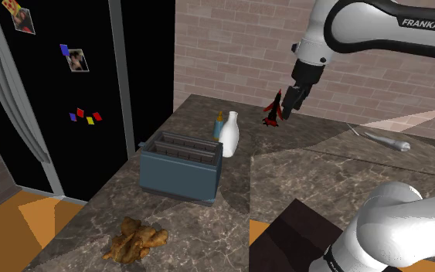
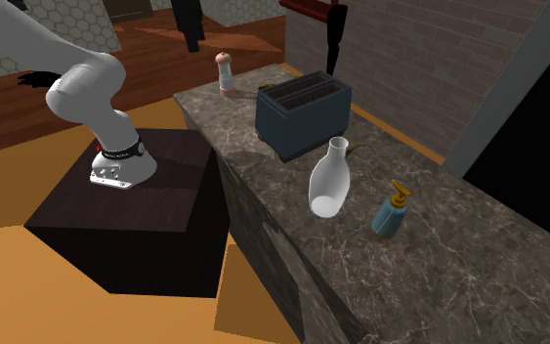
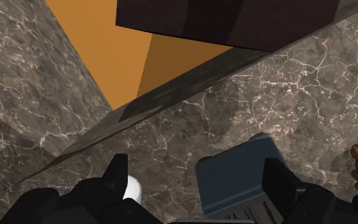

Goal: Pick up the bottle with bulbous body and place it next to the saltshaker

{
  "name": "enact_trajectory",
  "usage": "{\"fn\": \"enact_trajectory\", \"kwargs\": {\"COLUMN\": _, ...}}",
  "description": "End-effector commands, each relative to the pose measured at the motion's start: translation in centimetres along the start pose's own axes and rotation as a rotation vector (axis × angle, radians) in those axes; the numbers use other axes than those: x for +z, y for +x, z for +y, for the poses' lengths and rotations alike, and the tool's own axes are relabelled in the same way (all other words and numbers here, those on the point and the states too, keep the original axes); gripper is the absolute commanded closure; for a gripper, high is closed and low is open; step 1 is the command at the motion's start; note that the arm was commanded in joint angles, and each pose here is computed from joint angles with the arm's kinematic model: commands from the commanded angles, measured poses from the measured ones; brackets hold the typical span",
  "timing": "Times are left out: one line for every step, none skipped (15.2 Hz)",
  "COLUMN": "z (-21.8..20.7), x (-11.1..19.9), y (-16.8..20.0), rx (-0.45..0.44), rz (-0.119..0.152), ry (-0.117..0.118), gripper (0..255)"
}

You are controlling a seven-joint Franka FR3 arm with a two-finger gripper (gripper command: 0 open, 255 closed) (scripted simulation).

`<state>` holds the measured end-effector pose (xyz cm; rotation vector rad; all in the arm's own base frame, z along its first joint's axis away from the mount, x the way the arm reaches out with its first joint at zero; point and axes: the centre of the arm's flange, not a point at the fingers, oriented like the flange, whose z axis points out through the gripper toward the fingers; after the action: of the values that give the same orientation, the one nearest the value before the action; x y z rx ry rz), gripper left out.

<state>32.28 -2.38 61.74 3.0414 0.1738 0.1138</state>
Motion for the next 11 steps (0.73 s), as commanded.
{"fn": "enact_trajectory", "kwargs": {"z": 0.0, "x": 0.0, "y": 0.0, "rx": 0.000, "rz": 0.000, "ry": 0.000, "gripper": 0}}
{"fn": "enact_trajectory", "kwargs": {"z": 0.6, "x": 0.7, "y": 1.0, "rx": 0.001, "rz": 0.002, "ry": 0.003, "gripper": 0}}
{"fn": "enact_trajectory", "kwargs": {"z": 1.2, "x": 1.4, "y": 1.9, "rx": 0.003, "rz": 0.003, "ry": 0.007, "gripper": 0}}
{"fn": "enact_trajectory", "kwargs": {"z": 1.8, "x": 2.0, "y": 2.9, "rx": 0.004, "rz": 0.005, "ry": 0.010, "gripper": 0}}
{"fn": "enact_trajectory", "kwargs": {"z": 2.4, "x": 2.7, "y": 3.8, "rx": 0.005, "rz": 0.007, "ry": 0.013, "gripper": 0}}
{"fn": "enact_trajectory", "kwargs": {"z": 3.0, "x": 3.4, "y": 4.8, "rx": 0.007, "rz": 0.009, "ry": 0.017, "gripper": 0}}
{"fn": "enact_trajectory", "kwargs": {"z": 3.6, "x": 4.1, "y": 5.8, "rx": 0.008, "rz": 0.010, "ry": 0.020, "gripper": 0}}
{"fn": "enact_trajectory", "kwargs": {"z": 4.2, "x": 4.7, "y": 6.7, "rx": 0.010, "rz": 0.012, "ry": 0.024, "gripper": 0}}
{"fn": "enact_trajectory", "kwargs": {"z": 4.8, "x": 5.4, "y": 7.7, "rx": 0.011, "rz": 0.014, "ry": 0.027, "gripper": 0}}
{"fn": "enact_trajectory", "kwargs": {"z": 5.4, "x": 6.1, "y": 8.7, "rx": 0.012, "rz": 0.015, "ry": 0.030, "gripper": 0}}
{"fn": "enact_trajectory", "kwargs": {"z": 6.0, "x": 6.8, "y": 9.6, "rx": 0.014, "rz": 0.017, "ry": 0.034, "gripper": 0}}
